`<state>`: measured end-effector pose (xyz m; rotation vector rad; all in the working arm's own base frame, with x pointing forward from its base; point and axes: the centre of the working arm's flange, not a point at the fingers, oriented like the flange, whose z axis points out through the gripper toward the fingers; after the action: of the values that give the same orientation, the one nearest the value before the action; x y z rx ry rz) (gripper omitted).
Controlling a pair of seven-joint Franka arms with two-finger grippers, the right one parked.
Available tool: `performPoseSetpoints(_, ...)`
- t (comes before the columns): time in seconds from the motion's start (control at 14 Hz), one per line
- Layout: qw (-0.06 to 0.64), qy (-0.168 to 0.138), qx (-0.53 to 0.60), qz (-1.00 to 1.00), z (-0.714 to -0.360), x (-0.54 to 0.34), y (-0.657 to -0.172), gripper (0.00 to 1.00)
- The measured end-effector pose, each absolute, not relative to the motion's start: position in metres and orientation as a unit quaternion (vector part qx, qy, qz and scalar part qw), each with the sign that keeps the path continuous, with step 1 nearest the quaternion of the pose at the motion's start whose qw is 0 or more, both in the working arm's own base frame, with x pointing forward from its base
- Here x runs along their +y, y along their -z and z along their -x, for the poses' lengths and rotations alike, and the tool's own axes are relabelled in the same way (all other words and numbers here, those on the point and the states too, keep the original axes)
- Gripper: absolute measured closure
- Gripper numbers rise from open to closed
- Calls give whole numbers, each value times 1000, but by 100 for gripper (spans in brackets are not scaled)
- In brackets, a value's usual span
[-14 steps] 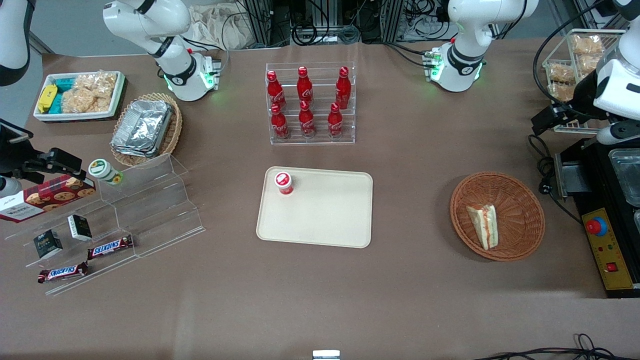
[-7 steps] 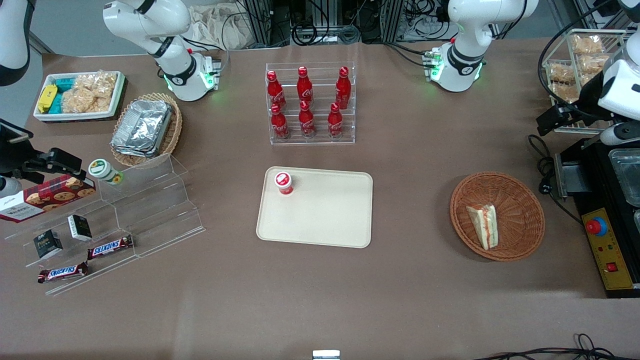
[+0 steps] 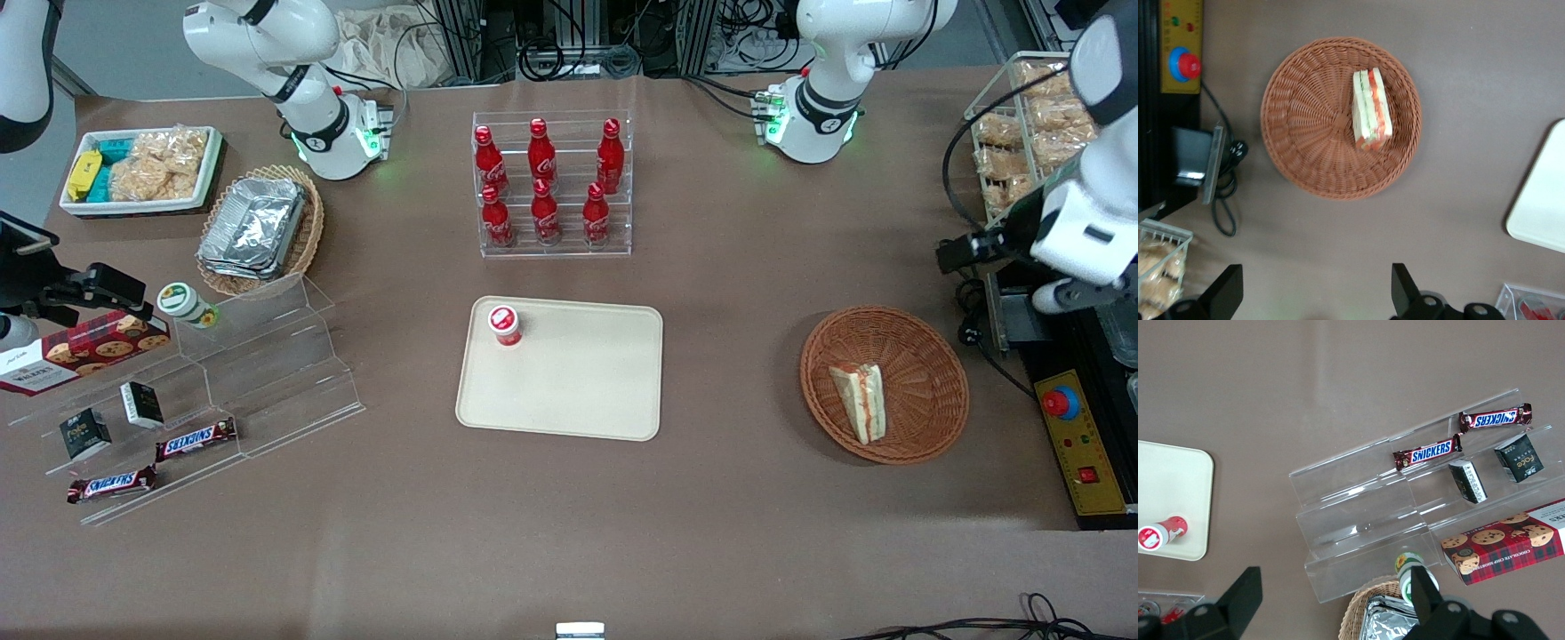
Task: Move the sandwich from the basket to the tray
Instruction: 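Lower the open left gripper over the wrapped sandwich in the wicker basket, then close the left gripper on the sandwich's upright edge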
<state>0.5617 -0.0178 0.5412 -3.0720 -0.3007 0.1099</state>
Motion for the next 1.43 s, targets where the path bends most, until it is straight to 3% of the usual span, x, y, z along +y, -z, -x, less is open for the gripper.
performPoseSetpoints(0.36,16,-18,-124,992,-602,-19,-436,0)
performPoseSetpoints(0.86,-2,21,-149,989,-606,-25,-318,0)
performPoseSetpoints(1.21,-12,33,-164,986,-613,-28,-263,0)
performPoseSetpoints(1.36,-13,30,-164,986,-613,-29,-256,5)
performPoseSetpoints(1.43,-13,30,-164,986,-613,-29,-255,15)
